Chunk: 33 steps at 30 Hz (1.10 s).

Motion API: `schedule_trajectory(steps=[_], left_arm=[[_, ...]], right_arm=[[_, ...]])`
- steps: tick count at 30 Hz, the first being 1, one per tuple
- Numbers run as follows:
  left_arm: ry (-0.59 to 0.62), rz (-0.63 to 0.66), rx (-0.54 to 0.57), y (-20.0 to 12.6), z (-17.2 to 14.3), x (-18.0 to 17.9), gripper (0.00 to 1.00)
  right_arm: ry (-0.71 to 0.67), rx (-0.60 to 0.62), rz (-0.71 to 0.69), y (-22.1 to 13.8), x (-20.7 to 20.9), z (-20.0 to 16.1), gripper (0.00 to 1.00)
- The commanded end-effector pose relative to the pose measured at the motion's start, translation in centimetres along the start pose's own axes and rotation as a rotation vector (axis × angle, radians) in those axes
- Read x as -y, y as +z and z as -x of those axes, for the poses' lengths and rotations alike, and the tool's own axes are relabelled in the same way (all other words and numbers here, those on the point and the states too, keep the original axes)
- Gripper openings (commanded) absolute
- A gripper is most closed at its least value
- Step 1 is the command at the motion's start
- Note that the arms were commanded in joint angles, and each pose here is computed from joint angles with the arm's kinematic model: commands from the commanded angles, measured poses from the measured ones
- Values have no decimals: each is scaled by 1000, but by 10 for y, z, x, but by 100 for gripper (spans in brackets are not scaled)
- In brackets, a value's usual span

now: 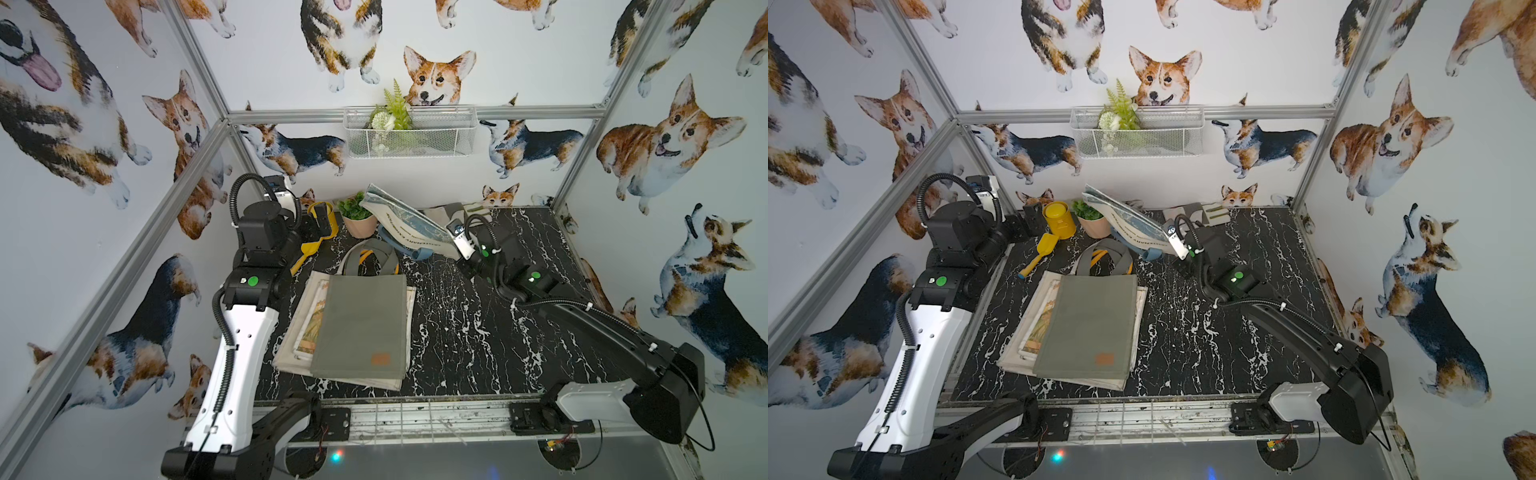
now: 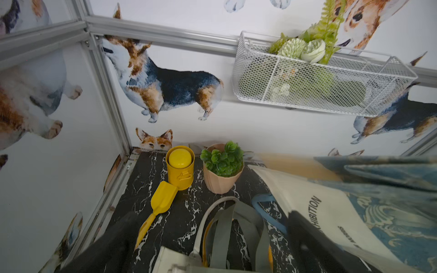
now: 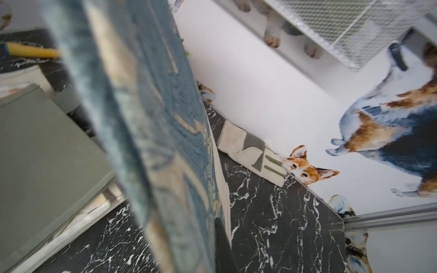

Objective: Put away the canvas bag
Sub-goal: Place the canvas bag at the center of the board.

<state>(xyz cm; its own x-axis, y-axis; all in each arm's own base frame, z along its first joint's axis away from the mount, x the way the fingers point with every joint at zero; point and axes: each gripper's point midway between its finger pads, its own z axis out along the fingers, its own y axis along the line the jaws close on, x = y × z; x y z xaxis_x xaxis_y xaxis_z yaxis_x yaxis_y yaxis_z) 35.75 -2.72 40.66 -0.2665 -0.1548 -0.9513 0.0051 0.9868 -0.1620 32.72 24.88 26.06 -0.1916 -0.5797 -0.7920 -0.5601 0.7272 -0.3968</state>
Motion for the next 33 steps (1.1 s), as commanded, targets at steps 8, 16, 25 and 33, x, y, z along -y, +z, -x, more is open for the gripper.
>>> schedule_trajectory(steps=[8,16,25,33], left_arm=[[-48,154,-229,-12,-87,-37,100],[-49,132,-369,-20,-124,-37,100],[-115,18,-572,-6,-183,-20,100],[-163,-103,-721,28,-226,-1,100]], right_arm=[[-132,5,79,15,-125,-46,0],[-106,-155,380,-1,-178,-82,27],[-124,-225,700,-41,-219,-108,67],[185,-337,666,-41,-175,-112,76]])
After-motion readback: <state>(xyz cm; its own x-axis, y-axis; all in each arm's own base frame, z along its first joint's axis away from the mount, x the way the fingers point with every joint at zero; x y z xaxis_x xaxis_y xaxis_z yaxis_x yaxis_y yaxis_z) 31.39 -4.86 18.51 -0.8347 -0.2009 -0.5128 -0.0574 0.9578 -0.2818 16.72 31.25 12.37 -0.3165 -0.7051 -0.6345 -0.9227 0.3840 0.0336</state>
